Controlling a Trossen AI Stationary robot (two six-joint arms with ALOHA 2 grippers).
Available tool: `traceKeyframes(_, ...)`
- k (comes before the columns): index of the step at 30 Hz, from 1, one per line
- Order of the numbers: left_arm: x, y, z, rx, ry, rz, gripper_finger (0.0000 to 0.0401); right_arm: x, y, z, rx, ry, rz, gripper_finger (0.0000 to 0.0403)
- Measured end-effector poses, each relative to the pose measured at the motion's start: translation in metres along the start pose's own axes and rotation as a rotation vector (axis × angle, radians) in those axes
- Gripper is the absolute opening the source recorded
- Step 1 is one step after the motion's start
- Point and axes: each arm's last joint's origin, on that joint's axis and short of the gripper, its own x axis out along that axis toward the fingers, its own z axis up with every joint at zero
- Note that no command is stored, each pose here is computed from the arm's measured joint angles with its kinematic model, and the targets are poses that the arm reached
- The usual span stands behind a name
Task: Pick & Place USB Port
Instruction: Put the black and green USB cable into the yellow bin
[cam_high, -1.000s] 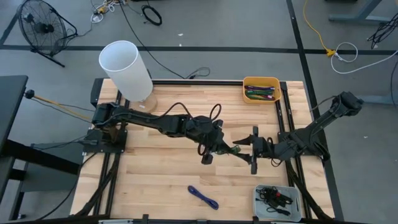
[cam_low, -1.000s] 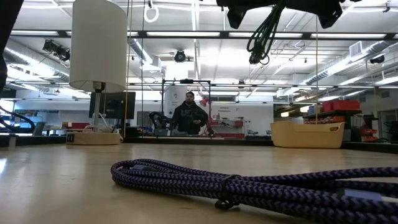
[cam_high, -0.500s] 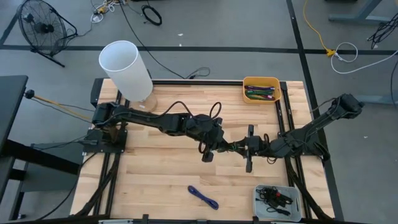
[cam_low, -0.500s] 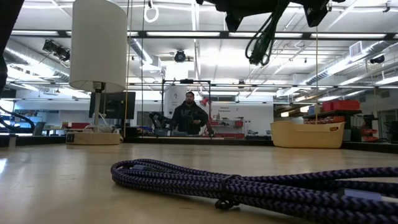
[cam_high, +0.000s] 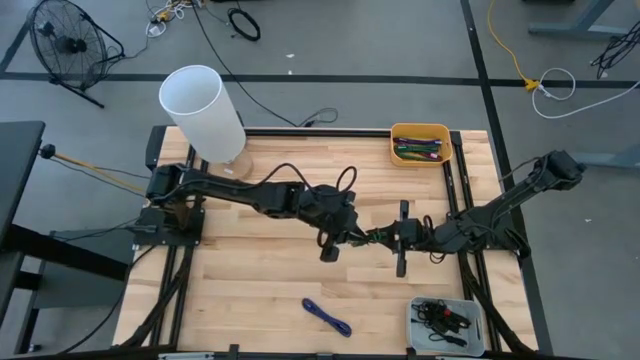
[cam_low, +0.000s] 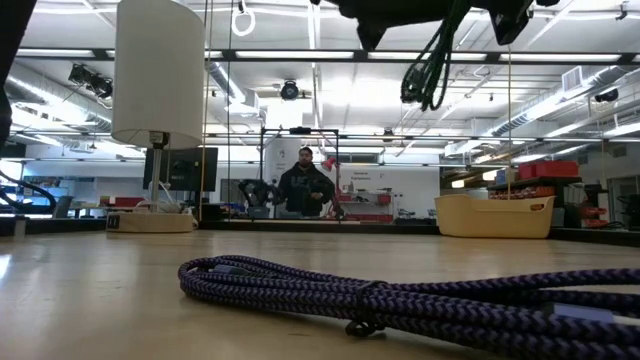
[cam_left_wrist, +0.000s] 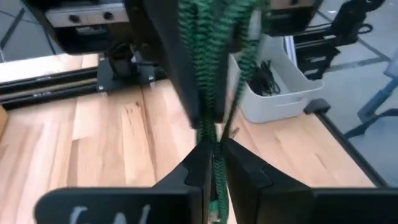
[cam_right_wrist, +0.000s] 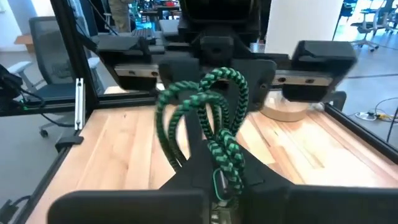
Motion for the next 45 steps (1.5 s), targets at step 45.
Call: traceKeyframes(45, -0.044, -0.018, -0.004, -0.111, 0.261, 0.019, 0.0098, -0.04, -0.217, -0.013, -0.257, 0.621, -1.213, 0.0015)
